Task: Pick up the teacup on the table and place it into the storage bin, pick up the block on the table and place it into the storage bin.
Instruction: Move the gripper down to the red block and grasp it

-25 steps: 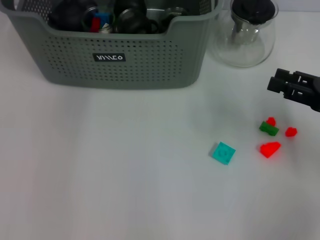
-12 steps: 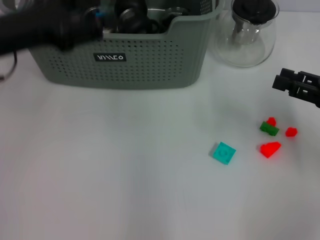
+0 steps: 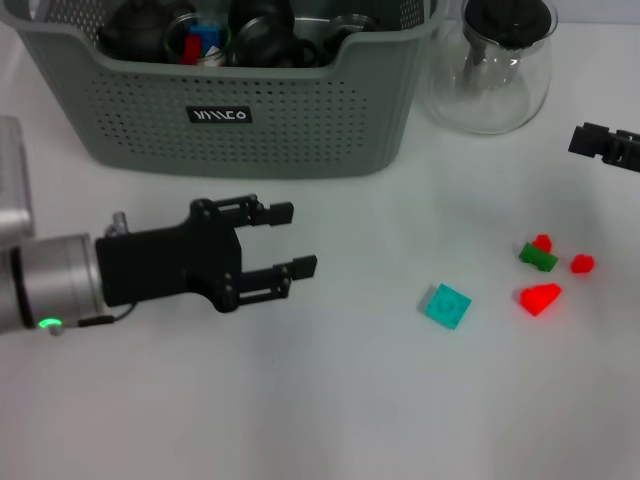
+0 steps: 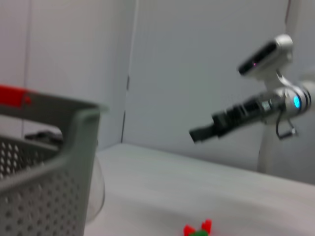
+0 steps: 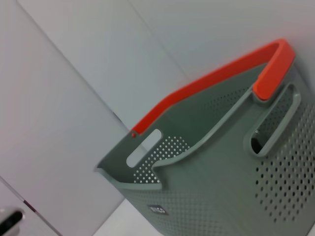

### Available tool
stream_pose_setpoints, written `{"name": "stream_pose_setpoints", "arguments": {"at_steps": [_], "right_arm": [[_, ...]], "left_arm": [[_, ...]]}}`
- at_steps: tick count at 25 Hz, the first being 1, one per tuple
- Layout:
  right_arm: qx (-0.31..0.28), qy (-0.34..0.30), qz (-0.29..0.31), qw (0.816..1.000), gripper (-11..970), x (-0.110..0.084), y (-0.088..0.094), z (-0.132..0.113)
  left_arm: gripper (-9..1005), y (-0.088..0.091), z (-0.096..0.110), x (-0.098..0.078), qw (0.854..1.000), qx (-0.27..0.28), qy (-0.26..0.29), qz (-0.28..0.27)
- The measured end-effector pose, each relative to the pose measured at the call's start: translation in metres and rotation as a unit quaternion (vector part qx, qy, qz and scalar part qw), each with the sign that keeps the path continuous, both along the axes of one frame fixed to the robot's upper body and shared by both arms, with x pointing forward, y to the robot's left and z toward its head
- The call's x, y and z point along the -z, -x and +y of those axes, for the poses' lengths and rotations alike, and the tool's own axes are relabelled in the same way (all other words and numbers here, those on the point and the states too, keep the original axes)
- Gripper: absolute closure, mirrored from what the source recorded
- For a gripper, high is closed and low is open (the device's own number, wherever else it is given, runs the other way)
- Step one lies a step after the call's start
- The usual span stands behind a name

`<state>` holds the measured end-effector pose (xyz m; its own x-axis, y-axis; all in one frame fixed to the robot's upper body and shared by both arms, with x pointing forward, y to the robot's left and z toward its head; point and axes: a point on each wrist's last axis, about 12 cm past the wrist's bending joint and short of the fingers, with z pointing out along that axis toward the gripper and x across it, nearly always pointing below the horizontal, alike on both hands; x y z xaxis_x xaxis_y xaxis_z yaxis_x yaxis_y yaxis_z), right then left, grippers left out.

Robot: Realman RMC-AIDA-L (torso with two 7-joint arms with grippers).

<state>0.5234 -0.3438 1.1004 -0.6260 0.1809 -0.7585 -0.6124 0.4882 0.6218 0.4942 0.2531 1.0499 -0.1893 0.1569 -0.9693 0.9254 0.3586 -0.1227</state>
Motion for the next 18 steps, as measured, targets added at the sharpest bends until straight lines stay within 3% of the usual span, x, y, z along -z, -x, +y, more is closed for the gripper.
{"name": "stream_pose_setpoints", "arguments": {"at_steps": [4, 8, 10, 13, 18], "right_arm": [[-0.054, 0.053, -0.012, 0.997, 343, -0.003, -0.001, 0.002], [-0.154, 0.144, -0.087, 0.974, 343, -0.006, 0.003, 0.015], [-0.172, 0.165, -0.105, 0.965, 343, -0.014, 0.002, 0.018], [-0.177, 0.197, -0.091, 0.96, 344, -0.039, -0.007, 0.016], [-0.166, 0.29, -0.003, 0.943, 344, -0.09, -0.021, 0.017]], "left_arm": [[334, 0.001, -0.003, 0.009, 1.0, -0.014, -0.009, 0.004], [334, 0.005, 0.007, 0.01, 0.999, -0.037, 0.001, 0.005], [334, 0.007, 0.011, 0.01, 0.999, -0.047, 0.006, 0.006], [334, 0.008, 0.014, 0.01, 0.998, -0.054, 0.01, 0.006], [334, 0.009, 0.015, 0.01, 0.998, -0.059, 0.014, 0.007]]}}
